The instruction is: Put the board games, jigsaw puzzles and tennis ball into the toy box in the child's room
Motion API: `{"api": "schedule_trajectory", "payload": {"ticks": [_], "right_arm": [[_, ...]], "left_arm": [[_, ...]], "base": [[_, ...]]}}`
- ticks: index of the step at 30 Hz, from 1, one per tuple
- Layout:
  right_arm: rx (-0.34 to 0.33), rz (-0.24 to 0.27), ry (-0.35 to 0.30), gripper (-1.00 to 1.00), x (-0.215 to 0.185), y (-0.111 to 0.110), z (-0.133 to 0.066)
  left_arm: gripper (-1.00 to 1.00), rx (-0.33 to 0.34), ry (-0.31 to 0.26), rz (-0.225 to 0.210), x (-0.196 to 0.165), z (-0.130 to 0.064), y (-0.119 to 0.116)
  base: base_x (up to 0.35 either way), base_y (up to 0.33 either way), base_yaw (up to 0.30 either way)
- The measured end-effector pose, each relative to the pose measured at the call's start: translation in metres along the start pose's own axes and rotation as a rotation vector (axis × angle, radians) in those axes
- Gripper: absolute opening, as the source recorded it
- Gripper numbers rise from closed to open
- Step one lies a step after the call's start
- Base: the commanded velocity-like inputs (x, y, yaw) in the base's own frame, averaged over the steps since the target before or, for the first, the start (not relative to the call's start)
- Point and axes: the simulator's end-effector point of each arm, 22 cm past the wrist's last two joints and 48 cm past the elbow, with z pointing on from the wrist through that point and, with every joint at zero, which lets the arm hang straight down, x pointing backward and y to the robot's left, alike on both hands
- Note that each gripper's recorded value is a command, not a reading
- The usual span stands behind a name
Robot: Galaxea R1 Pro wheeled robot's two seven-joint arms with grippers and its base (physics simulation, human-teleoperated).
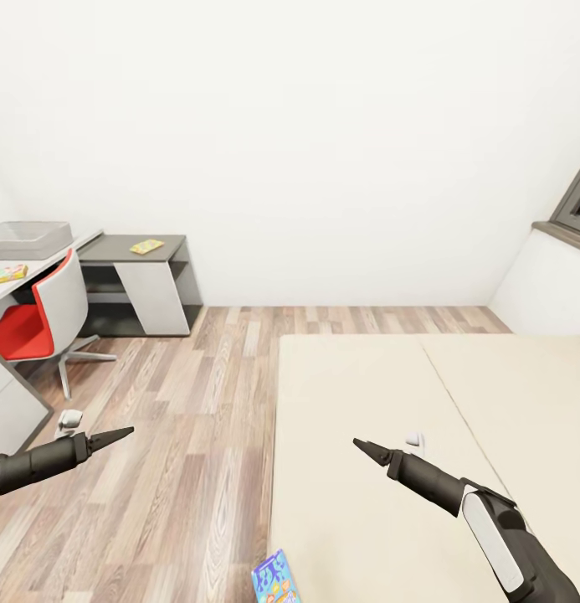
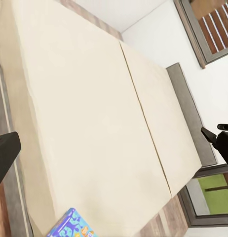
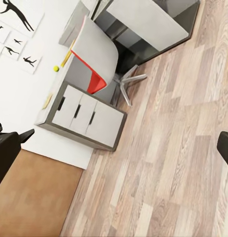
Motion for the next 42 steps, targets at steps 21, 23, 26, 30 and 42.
{"api": "schedule_trajectory", "payload": {"ticks": [21, 23, 26, 30, 42], "right_arm": [[-0.014, -0.026, -0.016, 1.00, -0.011, 0.013, -0.002], [-0.016, -0.028, -0.018, 1.00, -0.012, 0.014, -0.003], [-0.018, -0.032, -0.020, 1.00, -0.013, 0.016, -0.003], [-0.020, -0.036, -0.023, 1.00, -0.015, 0.018, -0.004], [-0.026, -0.044, -0.031, 1.00, -0.019, 0.023, -0.005]], "left_arm": [[1.00, 0.012, -0.019, 0.024, -0.010, -0.005, -0.013], [1.00, 0.013, -0.021, 0.026, -0.011, -0.006, -0.014], [1.00, 0.014, -0.023, 0.030, -0.012, -0.007, -0.016], [1.00, 0.016, -0.027, 0.035, -0.014, -0.008, -0.018], [1.00, 0.020, -0.033, 0.044, -0.017, -0.010, -0.023]], "base": [[0.000, 0.000, 0.000], [0.000, 0.000, 0.000], [0.000, 0.000, 0.000], [0.000, 0.000, 0.000], [0.000, 0.000, 0.000]]}}
